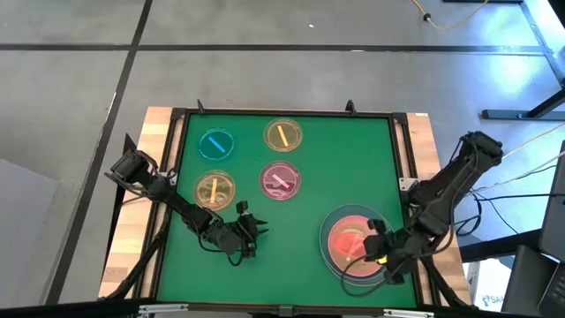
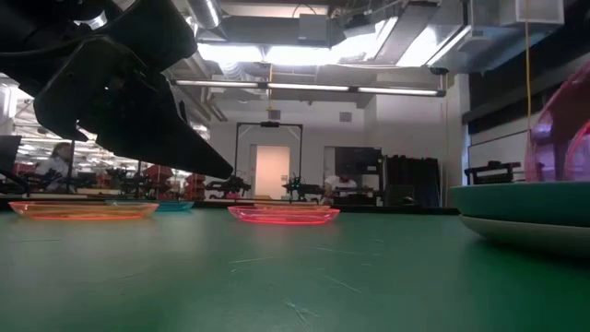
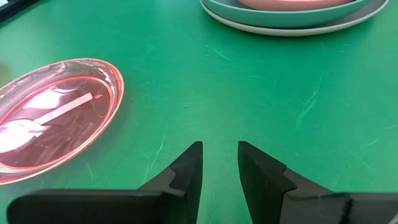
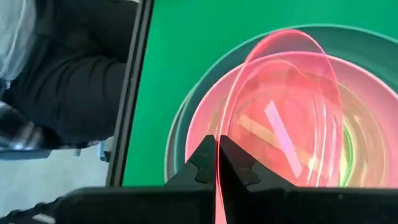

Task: Stack plastic plates
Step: Stack the right pink plate on top of the green plate, then stack the pink plate on top of the pink plate

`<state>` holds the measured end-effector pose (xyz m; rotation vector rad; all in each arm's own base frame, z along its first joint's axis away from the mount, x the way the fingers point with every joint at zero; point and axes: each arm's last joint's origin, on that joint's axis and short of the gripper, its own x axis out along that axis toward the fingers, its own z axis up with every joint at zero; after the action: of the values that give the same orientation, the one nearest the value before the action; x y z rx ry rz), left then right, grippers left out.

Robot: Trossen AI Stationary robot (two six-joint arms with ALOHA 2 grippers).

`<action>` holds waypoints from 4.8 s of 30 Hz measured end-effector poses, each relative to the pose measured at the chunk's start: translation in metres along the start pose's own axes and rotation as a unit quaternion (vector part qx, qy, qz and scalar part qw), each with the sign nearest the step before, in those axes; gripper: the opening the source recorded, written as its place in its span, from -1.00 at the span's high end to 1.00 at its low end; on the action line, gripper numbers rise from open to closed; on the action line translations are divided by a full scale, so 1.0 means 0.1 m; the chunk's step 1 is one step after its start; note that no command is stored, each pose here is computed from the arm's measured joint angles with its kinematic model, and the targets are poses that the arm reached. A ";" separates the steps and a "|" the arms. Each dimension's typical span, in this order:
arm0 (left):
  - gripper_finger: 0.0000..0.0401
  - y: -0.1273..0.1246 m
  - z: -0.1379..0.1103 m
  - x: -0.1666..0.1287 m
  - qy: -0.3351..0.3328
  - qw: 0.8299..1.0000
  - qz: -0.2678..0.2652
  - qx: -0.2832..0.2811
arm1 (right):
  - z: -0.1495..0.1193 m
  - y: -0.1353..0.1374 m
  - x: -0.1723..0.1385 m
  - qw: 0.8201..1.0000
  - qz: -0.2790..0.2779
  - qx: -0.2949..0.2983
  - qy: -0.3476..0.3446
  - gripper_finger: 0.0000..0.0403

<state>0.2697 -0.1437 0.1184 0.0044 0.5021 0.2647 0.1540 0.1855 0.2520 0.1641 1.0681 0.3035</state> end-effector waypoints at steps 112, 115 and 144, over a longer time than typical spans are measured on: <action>0.99 0.59 0.91 0.55 0.110 0.984 -0.043 0.136 | 0.59 -0.84 0.27 0.942 -0.281 -0.089 -0.160 0.36; 0.99 0.44 1.04 0.50 0.082 0.982 -0.064 0.158 | 0.63 -0.84 0.40 0.942 -0.276 -0.109 -0.154 0.36; 0.99 0.15 1.28 0.34 0.042 0.972 -0.100 0.209 | 0.87 -0.75 0.60 0.912 -0.284 -0.231 -0.187 0.36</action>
<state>0.3552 -0.1130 0.2155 0.3519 0.6314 -0.0418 0.2695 0.1349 0.2221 -0.4954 0.6004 -0.0130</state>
